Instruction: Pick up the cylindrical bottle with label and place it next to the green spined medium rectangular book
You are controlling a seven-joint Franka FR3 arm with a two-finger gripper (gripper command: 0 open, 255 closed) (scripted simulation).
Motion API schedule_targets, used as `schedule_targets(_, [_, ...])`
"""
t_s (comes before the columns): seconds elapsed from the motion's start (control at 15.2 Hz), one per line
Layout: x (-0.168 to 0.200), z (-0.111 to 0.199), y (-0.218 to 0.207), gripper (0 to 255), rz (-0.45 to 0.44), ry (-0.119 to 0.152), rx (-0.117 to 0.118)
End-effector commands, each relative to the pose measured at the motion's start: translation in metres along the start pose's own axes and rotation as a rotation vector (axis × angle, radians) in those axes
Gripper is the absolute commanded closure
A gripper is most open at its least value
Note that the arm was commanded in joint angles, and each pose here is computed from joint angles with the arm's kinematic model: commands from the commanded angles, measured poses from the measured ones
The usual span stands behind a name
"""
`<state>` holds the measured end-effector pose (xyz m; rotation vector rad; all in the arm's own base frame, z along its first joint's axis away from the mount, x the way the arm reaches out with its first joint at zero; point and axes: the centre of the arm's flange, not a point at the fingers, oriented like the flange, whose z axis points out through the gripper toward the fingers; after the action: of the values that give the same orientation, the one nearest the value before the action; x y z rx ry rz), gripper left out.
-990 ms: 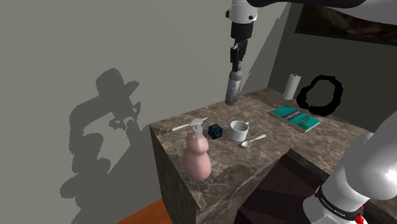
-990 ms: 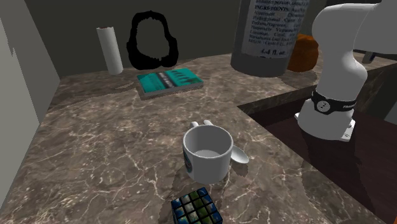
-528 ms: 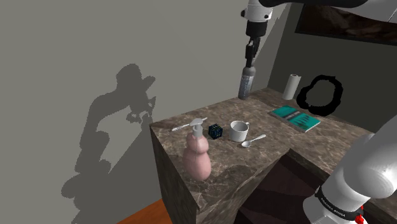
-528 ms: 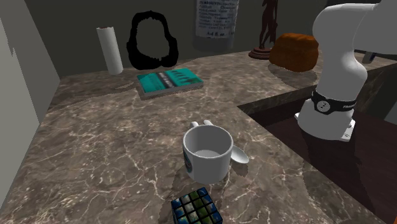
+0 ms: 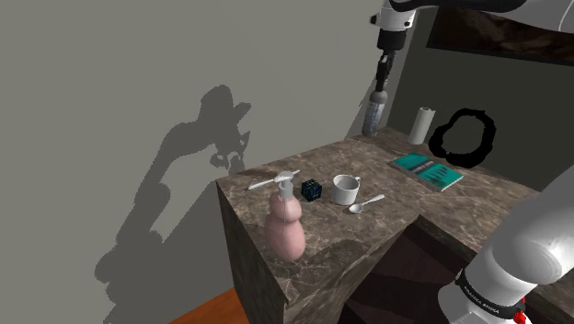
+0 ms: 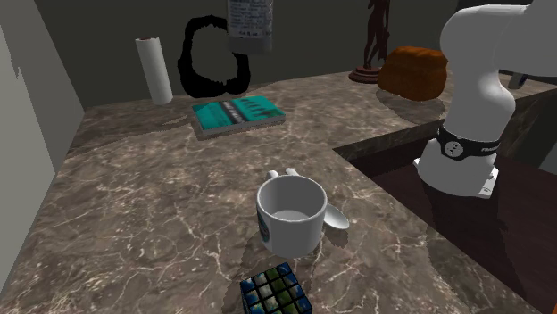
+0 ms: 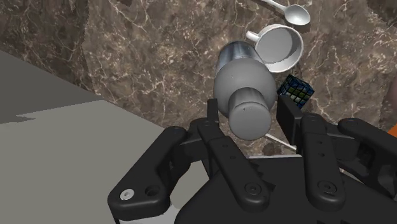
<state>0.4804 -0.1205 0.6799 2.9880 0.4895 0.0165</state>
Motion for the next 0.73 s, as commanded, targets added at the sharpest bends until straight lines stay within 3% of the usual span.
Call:
schedule_targets(0.0, [-0.011, 0.002, 0.023, 255, -0.002, 0.0, 0.0])
schedule_targets(0.66, [-0.064, 0.015, 0.144, 255, -0.002, 0.0, 0.0])
